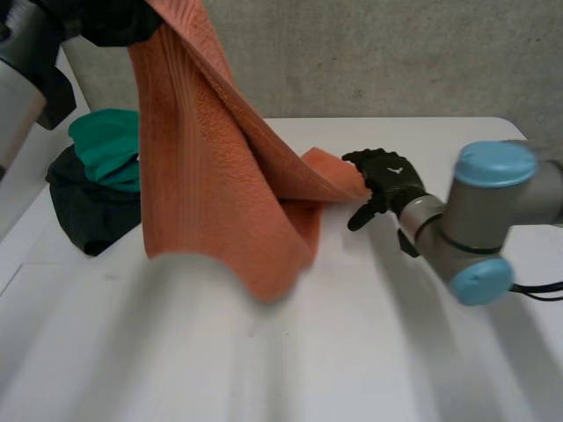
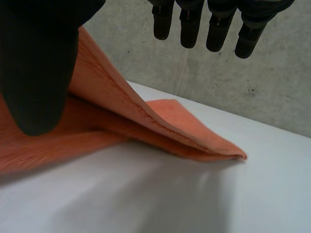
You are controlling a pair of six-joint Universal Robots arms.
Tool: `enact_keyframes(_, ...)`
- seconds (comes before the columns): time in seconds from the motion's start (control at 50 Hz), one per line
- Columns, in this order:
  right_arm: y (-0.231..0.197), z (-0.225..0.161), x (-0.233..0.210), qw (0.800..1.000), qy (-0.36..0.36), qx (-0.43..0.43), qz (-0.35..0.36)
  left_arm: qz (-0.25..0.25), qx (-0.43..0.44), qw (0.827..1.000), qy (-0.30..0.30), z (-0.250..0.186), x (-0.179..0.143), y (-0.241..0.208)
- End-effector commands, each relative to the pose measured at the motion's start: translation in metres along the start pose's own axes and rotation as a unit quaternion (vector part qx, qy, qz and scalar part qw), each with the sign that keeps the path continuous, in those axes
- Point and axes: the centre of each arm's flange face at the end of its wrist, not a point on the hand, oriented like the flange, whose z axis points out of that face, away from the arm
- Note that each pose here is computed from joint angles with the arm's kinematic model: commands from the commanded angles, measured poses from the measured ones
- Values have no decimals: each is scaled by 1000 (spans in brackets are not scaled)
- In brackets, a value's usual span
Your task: Fold the laundry.
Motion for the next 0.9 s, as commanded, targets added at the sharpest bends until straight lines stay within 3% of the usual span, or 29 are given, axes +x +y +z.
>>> enact_keyframes(0.02, 24, 29, -14, 999, 31, 13, -29, -6, 30, 999, 8, -17, 6, -34)
enact_keyframes(0.12, 48, 37, -31, 999, 12, -8, -45, -8, 50, 999, 5, -25, 5, -50)
enact_keyframes(0.22, 25, 35, -15, 999, 37, 12, -34, -5, 53, 999, -6, -27, -2, -54)
enact_keyframes(0.3, -36, 21, 25, 993, 93, 76, -12, 7, 43, 999, -30, -23, -16, -47)
enact_keyframes(0.38, -103, -4, 61, 980, 125, 149, -43, 19, 21, 998, -64, -19, -38, -34)
enact_keyframes(0.46, -165, -48, 87, 961, 147, 188, -139, 19, -16, 993, -117, -16, -74, -13)
enact_keyframes(0.6, -228, -116, 105, 922, 180, 198, -279, -14, -118, 978, -169, -25, -124, 36)
enact_keyframes(0.66, -233, -127, 107, 917, 181, 187, -301, -33, -159, 973, -162, -28, -127, 55)
enact_keyframes(0.76, -217, -126, 114, 923, 165, 135, -320, -73, -278, 951, -111, -32, -105, 111)
enact_keyframes(0.9, -172, -94, 116, 931, 137, 59, -334, -38, -364, 929, -58, -24, -79, 175)
